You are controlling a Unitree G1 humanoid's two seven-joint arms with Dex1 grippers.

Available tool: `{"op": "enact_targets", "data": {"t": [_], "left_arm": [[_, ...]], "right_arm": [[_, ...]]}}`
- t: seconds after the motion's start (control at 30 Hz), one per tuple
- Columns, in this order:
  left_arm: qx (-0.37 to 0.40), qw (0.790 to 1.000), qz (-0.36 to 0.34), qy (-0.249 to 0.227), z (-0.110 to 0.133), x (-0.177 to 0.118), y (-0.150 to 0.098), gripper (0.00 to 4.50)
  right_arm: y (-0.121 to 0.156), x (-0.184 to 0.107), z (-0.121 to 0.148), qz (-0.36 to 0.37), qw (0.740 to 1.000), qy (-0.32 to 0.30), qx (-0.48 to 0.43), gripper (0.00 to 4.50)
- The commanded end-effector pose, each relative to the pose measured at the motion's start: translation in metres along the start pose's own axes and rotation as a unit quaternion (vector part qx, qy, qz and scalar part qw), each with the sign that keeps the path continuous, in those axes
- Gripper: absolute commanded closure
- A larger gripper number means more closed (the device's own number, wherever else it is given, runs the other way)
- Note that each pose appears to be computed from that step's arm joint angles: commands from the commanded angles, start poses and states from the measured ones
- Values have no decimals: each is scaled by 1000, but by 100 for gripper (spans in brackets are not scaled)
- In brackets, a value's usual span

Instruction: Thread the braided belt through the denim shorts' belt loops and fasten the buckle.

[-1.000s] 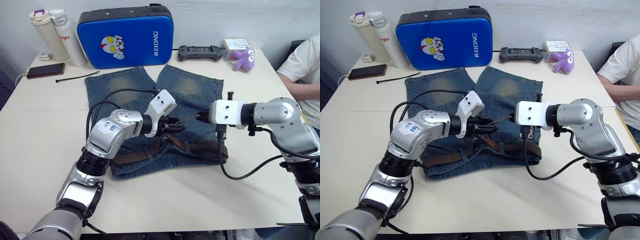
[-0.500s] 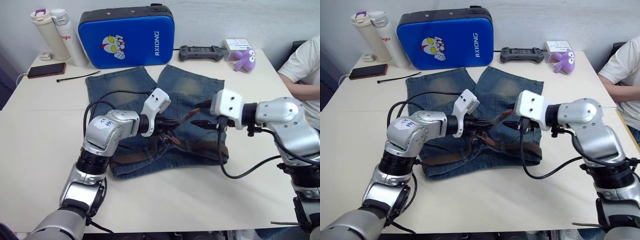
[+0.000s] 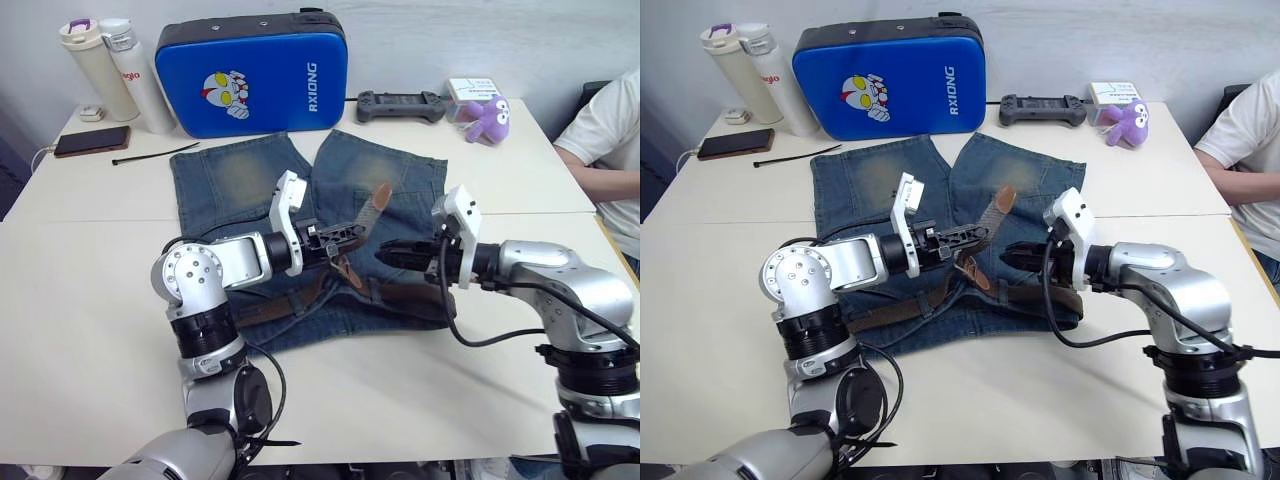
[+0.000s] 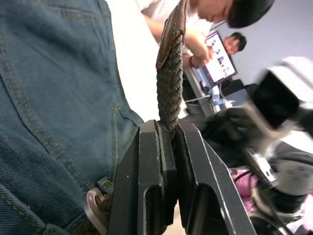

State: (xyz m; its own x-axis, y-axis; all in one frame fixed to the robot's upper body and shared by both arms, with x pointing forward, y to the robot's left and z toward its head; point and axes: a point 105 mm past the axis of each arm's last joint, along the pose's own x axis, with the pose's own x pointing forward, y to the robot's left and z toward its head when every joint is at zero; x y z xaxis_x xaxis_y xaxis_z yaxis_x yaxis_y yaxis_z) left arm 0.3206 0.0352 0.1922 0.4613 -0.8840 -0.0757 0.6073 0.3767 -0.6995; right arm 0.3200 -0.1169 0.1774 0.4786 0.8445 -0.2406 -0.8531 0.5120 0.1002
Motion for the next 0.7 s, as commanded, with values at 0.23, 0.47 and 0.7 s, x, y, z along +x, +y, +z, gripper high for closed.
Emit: {"op": "enact_targets", "data": {"t": [0.23, 0.47, 0.7], "left_arm": [[-8, 998, 11, -67, 18, -31, 4, 450], [-11, 998, 18, -57, 5, -39, 6, 450], [-2, 998, 14, -56, -2, -38, 1, 450]], "right_arm": [[34, 34, 3, 101, 994, -23, 22, 448], [36, 54, -29, 88, 995, 46, 20, 448], [23, 43, -49, 68, 986, 142, -48, 448]]}}
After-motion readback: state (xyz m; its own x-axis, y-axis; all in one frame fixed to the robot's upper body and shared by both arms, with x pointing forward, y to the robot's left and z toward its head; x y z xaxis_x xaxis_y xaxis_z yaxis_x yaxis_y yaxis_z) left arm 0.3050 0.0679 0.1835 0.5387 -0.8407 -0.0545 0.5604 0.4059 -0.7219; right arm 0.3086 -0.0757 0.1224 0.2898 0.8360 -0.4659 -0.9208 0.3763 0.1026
